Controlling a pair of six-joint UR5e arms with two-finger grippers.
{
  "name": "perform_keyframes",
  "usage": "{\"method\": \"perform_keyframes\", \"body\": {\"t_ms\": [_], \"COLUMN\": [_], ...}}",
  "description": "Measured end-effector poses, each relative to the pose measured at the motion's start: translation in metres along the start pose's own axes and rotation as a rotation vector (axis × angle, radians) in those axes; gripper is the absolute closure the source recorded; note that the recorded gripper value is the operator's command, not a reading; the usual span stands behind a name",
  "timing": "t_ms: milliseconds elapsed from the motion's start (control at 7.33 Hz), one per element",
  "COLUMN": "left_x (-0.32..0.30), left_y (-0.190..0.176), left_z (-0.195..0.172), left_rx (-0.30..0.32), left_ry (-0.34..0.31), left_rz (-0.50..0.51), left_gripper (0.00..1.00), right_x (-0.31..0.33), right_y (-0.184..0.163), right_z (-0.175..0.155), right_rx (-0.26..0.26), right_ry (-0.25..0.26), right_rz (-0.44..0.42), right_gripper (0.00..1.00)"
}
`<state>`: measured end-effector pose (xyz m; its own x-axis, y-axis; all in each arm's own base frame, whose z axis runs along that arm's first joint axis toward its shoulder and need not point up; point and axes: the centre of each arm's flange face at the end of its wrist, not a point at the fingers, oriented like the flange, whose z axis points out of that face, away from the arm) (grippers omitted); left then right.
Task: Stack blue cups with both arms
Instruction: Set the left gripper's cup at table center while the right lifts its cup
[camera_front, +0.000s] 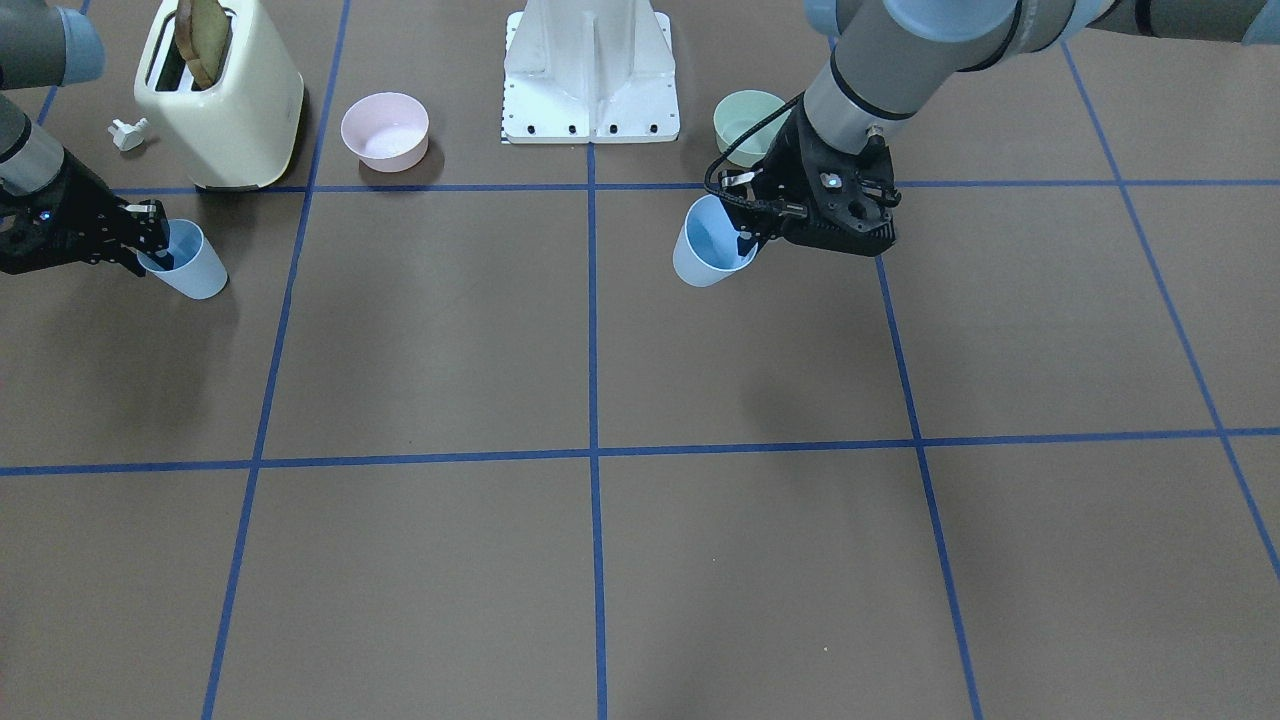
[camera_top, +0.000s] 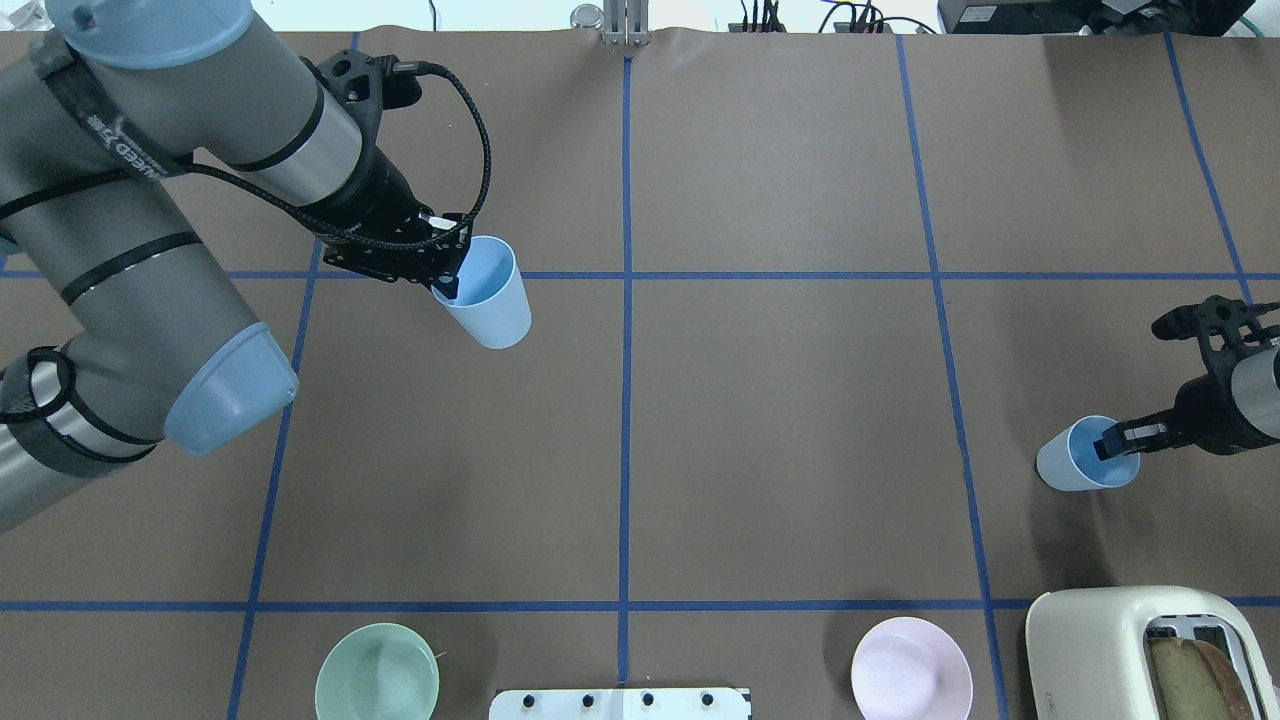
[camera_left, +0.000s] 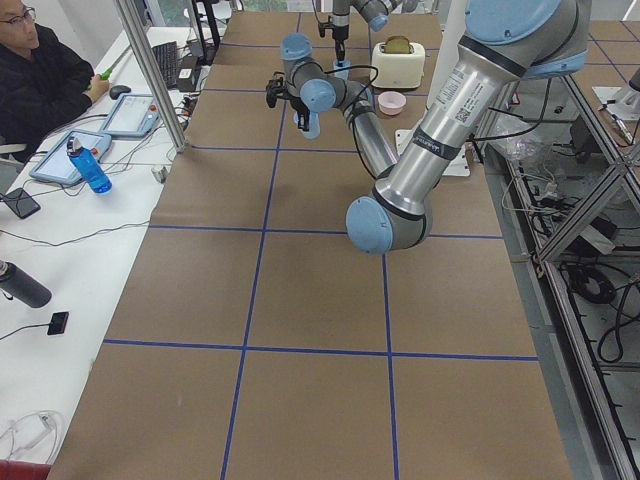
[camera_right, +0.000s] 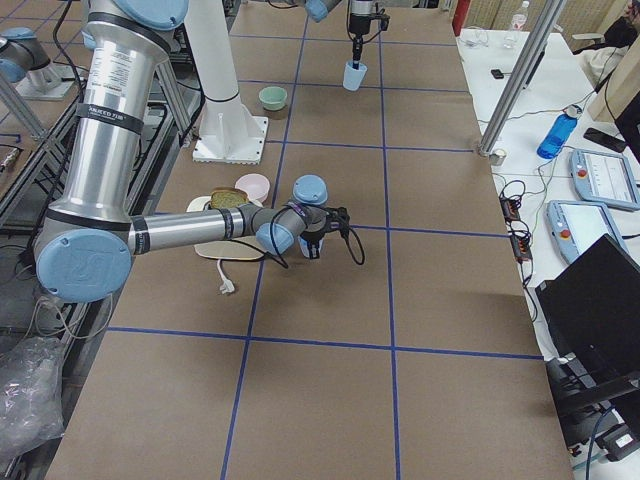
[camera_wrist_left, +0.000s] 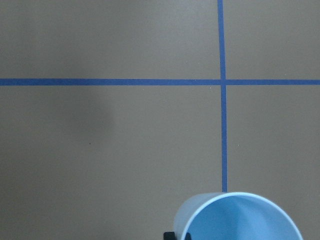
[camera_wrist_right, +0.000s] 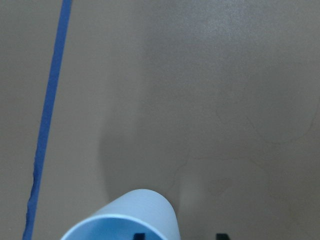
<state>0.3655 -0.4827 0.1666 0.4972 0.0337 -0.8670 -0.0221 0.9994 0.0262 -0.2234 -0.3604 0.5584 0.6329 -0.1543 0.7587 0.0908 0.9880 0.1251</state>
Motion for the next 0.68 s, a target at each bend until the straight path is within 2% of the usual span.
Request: {"method": "perform_keyframes", "body": {"t_ms": [273, 545, 682], "left_x": [0.012, 0.034, 0.046], "left_y": [-0.005, -0.001, 0.005], "left_z": [0.006, 0.029, 0.046], "left_rx": [0.001, 0.012, 0.018], "left_ry": [-0.004, -0.026, -0.041], "left_rz": [-0.015, -0.032, -0.042], "left_gripper": [1.00, 1.00, 1.00], "right_x": [-0.002, 0.006, 0.006], "right_y": [-0.001, -0.012, -0.030], "right_z": [-0.004, -0.025, -0.043], "right_rx": [0.003, -0.010, -0.005], "right_ry": [-0.015, -0.083, -0.122], "right_rz": [-0.009, 0.001, 0.022], "right_gripper": [1.00, 1.00, 1.00]}}
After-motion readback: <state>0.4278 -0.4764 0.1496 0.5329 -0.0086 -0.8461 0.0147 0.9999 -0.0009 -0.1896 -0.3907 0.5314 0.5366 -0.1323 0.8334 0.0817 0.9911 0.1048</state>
